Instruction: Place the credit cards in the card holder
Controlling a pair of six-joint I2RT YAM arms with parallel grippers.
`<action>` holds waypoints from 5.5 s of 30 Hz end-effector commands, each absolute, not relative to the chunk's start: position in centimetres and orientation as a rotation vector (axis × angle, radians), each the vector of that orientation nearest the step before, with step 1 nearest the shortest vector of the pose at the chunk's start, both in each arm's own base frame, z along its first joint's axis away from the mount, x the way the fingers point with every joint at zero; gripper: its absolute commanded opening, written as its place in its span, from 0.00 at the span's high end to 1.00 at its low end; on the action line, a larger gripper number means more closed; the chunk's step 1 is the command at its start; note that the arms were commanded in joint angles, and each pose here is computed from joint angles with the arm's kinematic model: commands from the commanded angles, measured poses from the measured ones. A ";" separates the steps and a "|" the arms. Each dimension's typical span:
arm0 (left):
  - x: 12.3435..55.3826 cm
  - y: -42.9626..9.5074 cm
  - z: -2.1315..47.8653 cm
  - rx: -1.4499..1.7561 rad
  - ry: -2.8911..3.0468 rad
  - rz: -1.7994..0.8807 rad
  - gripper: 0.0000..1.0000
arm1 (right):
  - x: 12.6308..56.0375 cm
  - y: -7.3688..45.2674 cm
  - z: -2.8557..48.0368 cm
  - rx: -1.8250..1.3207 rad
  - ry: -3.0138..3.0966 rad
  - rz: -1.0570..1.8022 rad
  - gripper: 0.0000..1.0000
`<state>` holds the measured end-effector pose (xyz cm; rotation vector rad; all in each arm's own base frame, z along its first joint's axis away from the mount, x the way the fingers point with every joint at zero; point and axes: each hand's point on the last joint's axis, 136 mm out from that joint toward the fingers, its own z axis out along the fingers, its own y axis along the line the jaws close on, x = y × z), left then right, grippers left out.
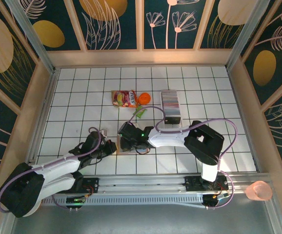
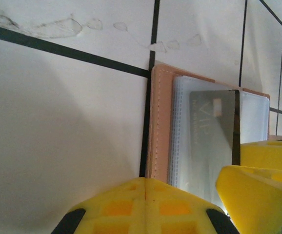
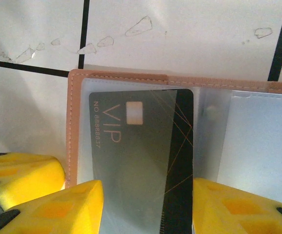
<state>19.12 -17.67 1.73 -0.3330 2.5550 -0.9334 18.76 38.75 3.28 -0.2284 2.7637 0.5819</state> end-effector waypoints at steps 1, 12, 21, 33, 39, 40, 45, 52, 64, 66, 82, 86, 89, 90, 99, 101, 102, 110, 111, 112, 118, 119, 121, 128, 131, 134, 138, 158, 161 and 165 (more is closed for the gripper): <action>18.6 -18.4 1.8 -0.277 2.556 -0.990 1.00 | 18.2 39.7 4.3 -0.237 2.751 0.627 0.49; 18.7 -17.4 1.3 -0.327 2.555 -0.923 1.00 | 17.3 41.8 6.5 -0.287 2.704 0.764 0.46; 18.7 -17.6 1.4 -0.323 2.558 -0.944 1.00 | 17.1 42.5 7.6 -0.291 2.656 0.845 0.43; 18.7 -16.4 0.9 -0.361 2.553 -0.861 1.00 | 17.7 37.9 7.8 -0.216 2.688 0.588 0.31; 18.7 -16.7 0.9 -0.349 2.560 -0.874 1.00 | 16.9 36.2 7.0 -0.175 2.722 0.530 0.30; 18.7 -16.7 0.9 -0.349 2.562 -0.875 1.00 | 16.9 35.9 6.9 -0.164 2.724 0.517 0.31; 18.7 -16.8 1.0 -0.345 2.557 -0.882 1.00 | 16.7 34.3 5.4 -0.125 2.745 0.432 0.32; 18.6 -16.8 0.9 -0.334 2.558 -0.887 1.00 | 16.2 33.8 3.6 -0.133 2.783 0.365 0.33; 18.5 -16.7 0.9 -0.339 2.557 -0.889 1.00 | 15.9 35.1 2.0 -0.168 2.811 0.396 0.34; 18.5 -16.7 0.9 -0.339 2.557 -0.888 1.00 | 16.0 35.7 2.2 -0.167 2.802 0.424 0.34; 18.3 -16.5 0.7 -0.350 2.556 -0.887 1.00 | 16.5 40.6 3.6 -0.170 2.740 0.694 0.36; 18.4 -16.5 0.7 -0.350 2.551 -0.886 1.00 | 16.5 40.8 3.9 -0.155 2.736 0.715 0.37; 18.5 -16.5 0.8 -0.351 2.550 -0.887 1.00 | 16.6 40.8 4.3 -0.142 2.721 0.735 0.37; 18.4 -16.5 0.7 -0.349 2.552 -0.886 1.00 | 16.6 40.8 4.6 -0.135 2.711 0.759 0.38; 18.5 -16.3 0.7 -0.366 2.548 -0.877 1.00 | 16.6 42.8 7.2 -0.122 2.608 0.984 0.38; 18.5 -16.2 0.7 -0.371 2.548 -0.865 1.00 | 16.5 43.2 7.7 -0.125 2.585 1.040 0.38; 18.6 -16.1 0.7 -0.374 2.545 -0.857 1.00 | 16.4 43.4 8.1 -0.128 2.571 1.068 0.39; 19.3 -15.3 1.3 -0.426 2.499 -0.814 1.00 | 15.8 44.0 11.0 -0.151 2.456 1.257 0.39; 19.5 -15.1 1.5 -0.439 2.489 -0.806 1.00 | 15.6 44.2 11.9 -0.169 2.427 1.298 0.39; 19.6 -14.9 1.7 -0.450 2.476 -0.797 1.00 | 15.4 44.3 13.3 -0.190 2.381 1.350 0.39; 20.2 -14.2 2.9 -0.502 2.383 -0.816 1.00 | 14.5 44.0 19.3 -0.325 2.181 1.414 0.38; 20.3 -14.2 3.1 -0.507 2.373 -0.822 1.00 | 14.5 43.7 19.7 -0.334 2.168 1.411 0.38; 20.3 -14.1 3.3 -0.517 2.360 -0.824 1.00 | 14.5 43.0 20.3 -0.337 2.135 1.409 0.38; 20.4 -14.0 3.5 -0.518 2.356 -0.817 1.00 | 17.0 35.1 12.1 0.029 2.428 0.867 0.38; 20.4 -14.3 3.3 -0.504 2.373 -0.818 1.00 | 16.2 34.0 8.6 0.036 2.552 0.740 0.38; 20.3 -14.3 3.0 -0.498 2.393 -0.805 1.00 | 15.8 34.2 6.8 0.036 2.610 0.708 0.35; 20.1 -14.5 2.6 -0.485 2.418 -0.807 1.00 | 15.9 34.8 5.5 0.014 2.646 0.686 0.35; 19.2 -15.1 1.4 -0.453 2.467 -0.842 1.00 | 16.5 37.7 3.6 -0.038 2.698 0.714 0.36; 19.1 -15.1 1.3 -0.456 2.467 -0.850 1.00 | 16.7 38.7 3.9 -0.047 2.683 0.756 0.35; 19.0 -15.1 1.2 -0.456 2.467 -0.852 1.00 | 16.8 40.3 4.6 -0.063 2.658 0.839 0.35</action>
